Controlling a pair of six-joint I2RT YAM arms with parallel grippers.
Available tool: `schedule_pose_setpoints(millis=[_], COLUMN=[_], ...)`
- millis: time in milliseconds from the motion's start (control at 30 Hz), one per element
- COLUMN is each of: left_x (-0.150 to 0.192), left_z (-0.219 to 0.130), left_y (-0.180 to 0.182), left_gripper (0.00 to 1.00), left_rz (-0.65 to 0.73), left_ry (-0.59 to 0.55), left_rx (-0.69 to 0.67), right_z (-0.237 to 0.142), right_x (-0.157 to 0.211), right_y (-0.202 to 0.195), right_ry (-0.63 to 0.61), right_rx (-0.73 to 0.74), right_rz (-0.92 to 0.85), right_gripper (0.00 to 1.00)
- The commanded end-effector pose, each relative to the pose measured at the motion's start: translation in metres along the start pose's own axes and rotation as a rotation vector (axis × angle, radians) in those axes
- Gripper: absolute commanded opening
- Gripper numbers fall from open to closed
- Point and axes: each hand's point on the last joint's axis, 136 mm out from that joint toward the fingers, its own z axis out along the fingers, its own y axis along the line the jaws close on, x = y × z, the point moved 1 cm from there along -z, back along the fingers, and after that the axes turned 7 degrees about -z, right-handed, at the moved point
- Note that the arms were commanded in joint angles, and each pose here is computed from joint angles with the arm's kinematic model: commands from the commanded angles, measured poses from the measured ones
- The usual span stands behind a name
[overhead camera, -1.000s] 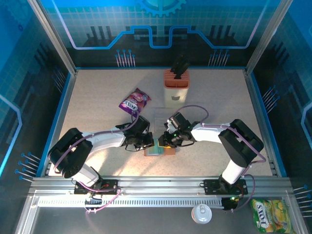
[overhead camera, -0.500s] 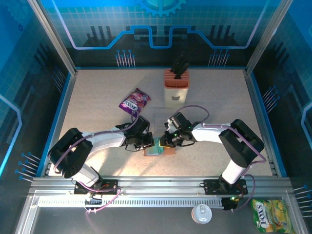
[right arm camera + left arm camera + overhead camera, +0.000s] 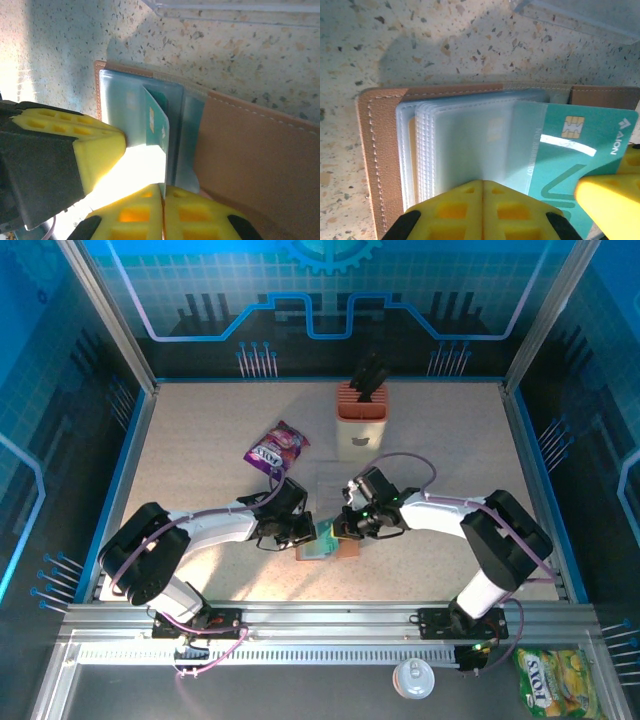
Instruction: Take the credit cards out of the card holder
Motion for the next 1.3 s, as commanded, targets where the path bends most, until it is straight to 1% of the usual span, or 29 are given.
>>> schedule_pose_setpoints(millis=[0, 233, 467, 500, 733, 800, 933, 1033, 1133, 1267], left_x=[0.008, 0.005, 0.002, 0.002, 0.001, 0.0, 0.0, 0.002, 0.003, 0.005], left_z=[-0.002, -0.004, -0.011, -0.012, -0.023, -0.026, -0.031, -0.032, -0.035, -0.04], left_y=[0.018, 0.012, -0.001, -0.001, -0.004, -0.006, -0.006, -0.004, -0.002, 0.002], left_gripper=[0.08, 0.08, 0.11, 0.11, 0.13, 0.13, 0.13, 0.13, 0.13, 0.13], left_rz=[0.007, 0.019, 0.041, 0.042, 0.059, 0.065, 0.069, 0.064, 0.066, 0.069], left_ry=[0.012, 0.004, -0.014, -0.019, -0.049, -0.059, -0.068, -0.066, -0.068, -0.077], left_rx=[-0.068, -0.051, -0.009, -0.007, 0.015, 0.02, 0.027, 0.029, 0.029, 0.025], right_z=[-0.009, -0.023, -0.035, -0.04, -0.062, -0.066, -0.07, -0.071, -0.071, -0.074], right_x=[0.008, 0.006, 0.003, -0.005, -0.018, -0.021, -0.032, -0.044, -0.056, -0.066], right_y=[-0.013, -0.008, -0.007, -0.001, 0.01, 0.011, 0.008, 0.014, 0.022, 0.022], right_ry=[0.012, 0.003, 0.034, 0.021, 0.038, 0.068, 0.13, 0.171, 0.206, 0.275], right_rx=[0.064, 0.098, 0.158, 0.163, 0.229, 0.247, 0.318, 0.323, 0.317, 0.367], right_rz=[0.006, -0.051, -0.206, -0.249, -0.516, -0.599, -0.701, -0.807, -0.942, -1.127], right_gripper=[0.08, 0.07, 0.05, 0.05, 0.04, 0.03, 0.02, 0.01, 0.0, 0.0])
